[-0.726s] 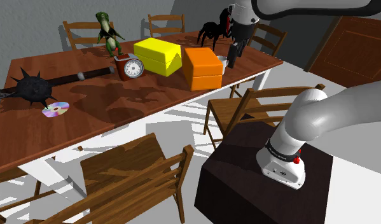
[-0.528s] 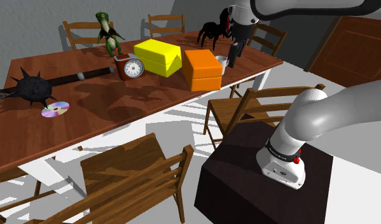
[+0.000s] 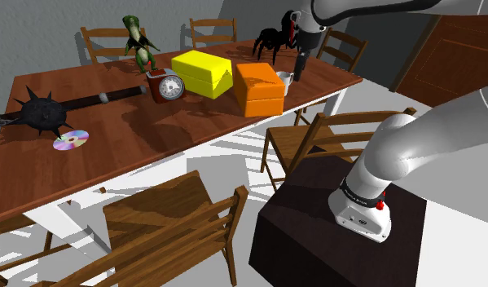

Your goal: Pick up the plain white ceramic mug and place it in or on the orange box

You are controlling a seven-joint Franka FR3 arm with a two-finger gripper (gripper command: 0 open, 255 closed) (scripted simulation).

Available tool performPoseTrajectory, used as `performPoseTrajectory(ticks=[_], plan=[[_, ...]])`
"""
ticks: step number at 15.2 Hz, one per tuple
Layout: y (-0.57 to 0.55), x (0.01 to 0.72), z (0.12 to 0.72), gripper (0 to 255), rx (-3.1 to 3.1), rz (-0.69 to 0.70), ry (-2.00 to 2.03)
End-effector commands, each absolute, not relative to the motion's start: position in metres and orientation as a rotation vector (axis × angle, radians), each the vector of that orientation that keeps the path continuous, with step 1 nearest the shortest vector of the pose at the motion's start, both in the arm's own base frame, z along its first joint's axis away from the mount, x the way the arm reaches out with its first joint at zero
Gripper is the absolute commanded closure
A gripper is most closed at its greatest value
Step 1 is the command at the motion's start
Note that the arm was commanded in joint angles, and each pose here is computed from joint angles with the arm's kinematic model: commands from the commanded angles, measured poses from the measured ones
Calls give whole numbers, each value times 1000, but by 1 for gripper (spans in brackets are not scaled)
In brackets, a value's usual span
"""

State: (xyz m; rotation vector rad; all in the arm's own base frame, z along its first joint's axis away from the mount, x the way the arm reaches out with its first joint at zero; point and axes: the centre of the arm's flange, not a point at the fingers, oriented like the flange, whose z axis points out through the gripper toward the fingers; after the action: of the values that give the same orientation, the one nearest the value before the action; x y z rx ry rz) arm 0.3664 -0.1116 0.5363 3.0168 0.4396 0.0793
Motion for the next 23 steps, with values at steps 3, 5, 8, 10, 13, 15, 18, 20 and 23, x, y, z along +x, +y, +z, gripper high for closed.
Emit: performPoseTrajectory(ticks=[3, 5, 8, 10, 13, 15, 18, 20, 23], plan=[[-154, 394, 521, 0, 3024, 83, 551], [-176, 409, 512, 0, 3027, 85, 604], [-208, 433, 499, 0, 3030, 87, 685], [-229, 450, 490, 0, 3030, 89, 739], [-258, 477, 475, 0, 3029, 91, 821], [-277, 495, 465, 0, 3028, 92, 876], [-280, 500, 453, 0, 3027, 92, 887], [-280, 500, 442, 0, 3027, 92, 887], [-279, 501, 423, 0, 3027, 92, 887]])
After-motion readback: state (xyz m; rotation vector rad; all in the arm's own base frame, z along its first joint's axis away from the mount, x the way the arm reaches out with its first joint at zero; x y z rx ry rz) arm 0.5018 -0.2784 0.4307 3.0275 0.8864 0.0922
